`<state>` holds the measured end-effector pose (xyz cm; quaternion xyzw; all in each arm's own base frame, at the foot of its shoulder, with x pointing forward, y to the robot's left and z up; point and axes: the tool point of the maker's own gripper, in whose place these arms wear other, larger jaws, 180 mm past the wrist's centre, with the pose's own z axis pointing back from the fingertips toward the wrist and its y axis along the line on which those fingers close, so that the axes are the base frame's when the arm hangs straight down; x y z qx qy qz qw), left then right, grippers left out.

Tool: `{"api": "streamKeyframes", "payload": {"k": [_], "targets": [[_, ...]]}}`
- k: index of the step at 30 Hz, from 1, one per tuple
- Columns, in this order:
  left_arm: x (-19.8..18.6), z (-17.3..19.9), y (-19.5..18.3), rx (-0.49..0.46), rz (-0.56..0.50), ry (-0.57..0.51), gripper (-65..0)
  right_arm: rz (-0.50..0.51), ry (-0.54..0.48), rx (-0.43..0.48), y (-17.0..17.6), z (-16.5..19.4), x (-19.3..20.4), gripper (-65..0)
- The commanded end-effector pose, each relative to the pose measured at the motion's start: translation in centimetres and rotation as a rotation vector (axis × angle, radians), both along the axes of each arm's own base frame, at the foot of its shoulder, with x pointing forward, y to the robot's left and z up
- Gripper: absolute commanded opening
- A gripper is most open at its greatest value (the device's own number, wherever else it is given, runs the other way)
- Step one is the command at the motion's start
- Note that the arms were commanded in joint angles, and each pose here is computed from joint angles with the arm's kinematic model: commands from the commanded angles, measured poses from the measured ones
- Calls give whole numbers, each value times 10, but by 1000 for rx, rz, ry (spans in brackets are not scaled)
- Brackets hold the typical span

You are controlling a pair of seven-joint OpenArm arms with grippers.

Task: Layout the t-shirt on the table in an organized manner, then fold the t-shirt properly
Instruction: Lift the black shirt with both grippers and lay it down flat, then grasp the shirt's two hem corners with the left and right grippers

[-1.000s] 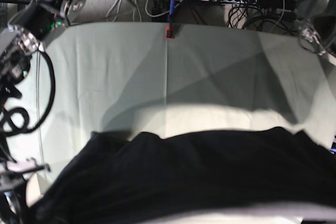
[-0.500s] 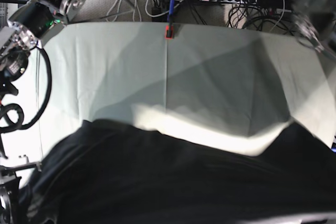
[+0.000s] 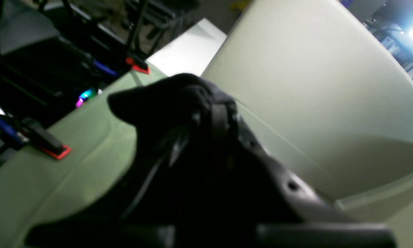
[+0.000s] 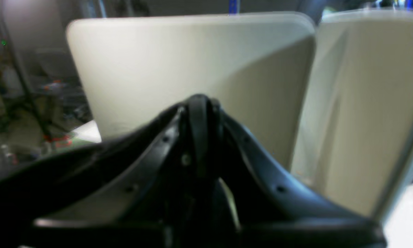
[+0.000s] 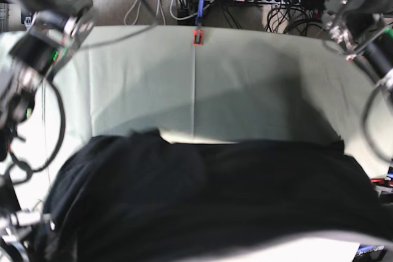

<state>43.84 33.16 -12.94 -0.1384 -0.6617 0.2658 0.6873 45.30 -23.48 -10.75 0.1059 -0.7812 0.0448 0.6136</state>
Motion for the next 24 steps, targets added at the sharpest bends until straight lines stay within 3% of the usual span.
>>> {"api": "streamKeyframes", "payload": {"k": [1, 10, 15, 19, 24], "targets": [[10, 15, 3, -10, 12, -38, -649, 3, -62, 33, -5, 24, 10, -650], [70, -21, 0, -146, 19, 76, -647, 50, 171, 261, -33, -26, 93, -650], [93, -34, -1, -176, 28, 133, -645, 98, 224, 267, -20, -32, 117, -650], [106, -54, -8, -228, 2, 199, -603, 129, 248, 221, -6, -35, 124, -535], [111, -74, -11, -276, -10, 250, -360, 50, 289, 252, -18, -51, 128, -301]]}}
